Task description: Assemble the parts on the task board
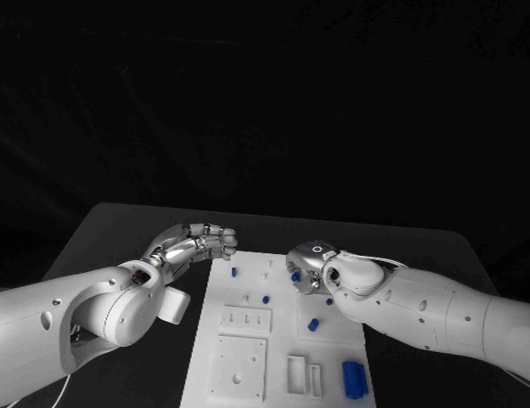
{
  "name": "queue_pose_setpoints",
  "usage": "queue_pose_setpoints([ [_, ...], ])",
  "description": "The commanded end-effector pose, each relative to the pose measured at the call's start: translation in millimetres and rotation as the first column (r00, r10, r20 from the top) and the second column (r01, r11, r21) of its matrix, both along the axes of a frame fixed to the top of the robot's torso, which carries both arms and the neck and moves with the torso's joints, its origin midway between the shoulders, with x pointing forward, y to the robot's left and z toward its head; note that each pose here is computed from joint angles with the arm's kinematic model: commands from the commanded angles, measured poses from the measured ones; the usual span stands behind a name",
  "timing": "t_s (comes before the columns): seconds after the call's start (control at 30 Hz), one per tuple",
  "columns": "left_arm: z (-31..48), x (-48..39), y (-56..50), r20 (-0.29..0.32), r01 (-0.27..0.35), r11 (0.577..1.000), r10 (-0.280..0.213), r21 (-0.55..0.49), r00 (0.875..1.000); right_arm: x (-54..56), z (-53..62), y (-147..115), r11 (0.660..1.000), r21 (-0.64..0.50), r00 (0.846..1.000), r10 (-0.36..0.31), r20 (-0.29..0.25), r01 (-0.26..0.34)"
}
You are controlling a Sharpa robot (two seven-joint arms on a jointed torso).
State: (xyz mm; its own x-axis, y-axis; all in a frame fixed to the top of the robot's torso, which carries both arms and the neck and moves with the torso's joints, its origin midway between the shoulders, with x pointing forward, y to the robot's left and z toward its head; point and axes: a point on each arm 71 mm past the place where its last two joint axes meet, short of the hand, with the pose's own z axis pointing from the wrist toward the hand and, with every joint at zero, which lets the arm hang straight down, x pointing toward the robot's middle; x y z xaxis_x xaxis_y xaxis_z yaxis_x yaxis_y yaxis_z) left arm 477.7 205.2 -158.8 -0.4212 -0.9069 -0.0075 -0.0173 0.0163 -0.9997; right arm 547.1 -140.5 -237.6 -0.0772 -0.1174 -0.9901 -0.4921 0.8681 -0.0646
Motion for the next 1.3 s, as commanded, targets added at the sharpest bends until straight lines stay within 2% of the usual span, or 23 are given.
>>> queue_pose_setpoints([
  [0.03,1.8,-0.9,-2.7,0.001,0.011,1.000,-0.011,-0.010,1.000,-0.8,-3.0,-0.3,0.999,-0.043,1.000,0.007,0.004,-0.006],
  [0.33,1.6,-0.5,-2.3,0.001,0.010,1.000,-0.010,-0.009,1.000,-1.2,-1.3,0.9,1.000,-0.029,1.000,0.005,0.023,-0.004],
  [0.57,1.3,0.5,-0.5,0.001,0.005,1.000,-0.005,-0.007,1.000,-1.3,2.1,-0.6,1.000,-0.024,0.997,-0.009,0.074,0.011],
  [0.9,1.2,1.0,0.3,0.001,0.001,1.000,-0.001,-0.006,1.000,-4.0,9.3,0.4,0.999,0.041,0.989,-0.019,0.143,0.013],
  [1.07,1.1,1.6,0.6,0.002,-0.002,1.000,0.002,-0.005,1.000,-7.1,16.1,8.3,0.994,0.105,0.981,-0.016,0.196,-0.005],
  [1.3,0.9,2.2,-4.3,0.002,0.006,1.000,-0.006,-0.007,1.000,-3.9,19.6,22.2,0.990,0.140,0.978,-0.017,0.209,-0.013],
])
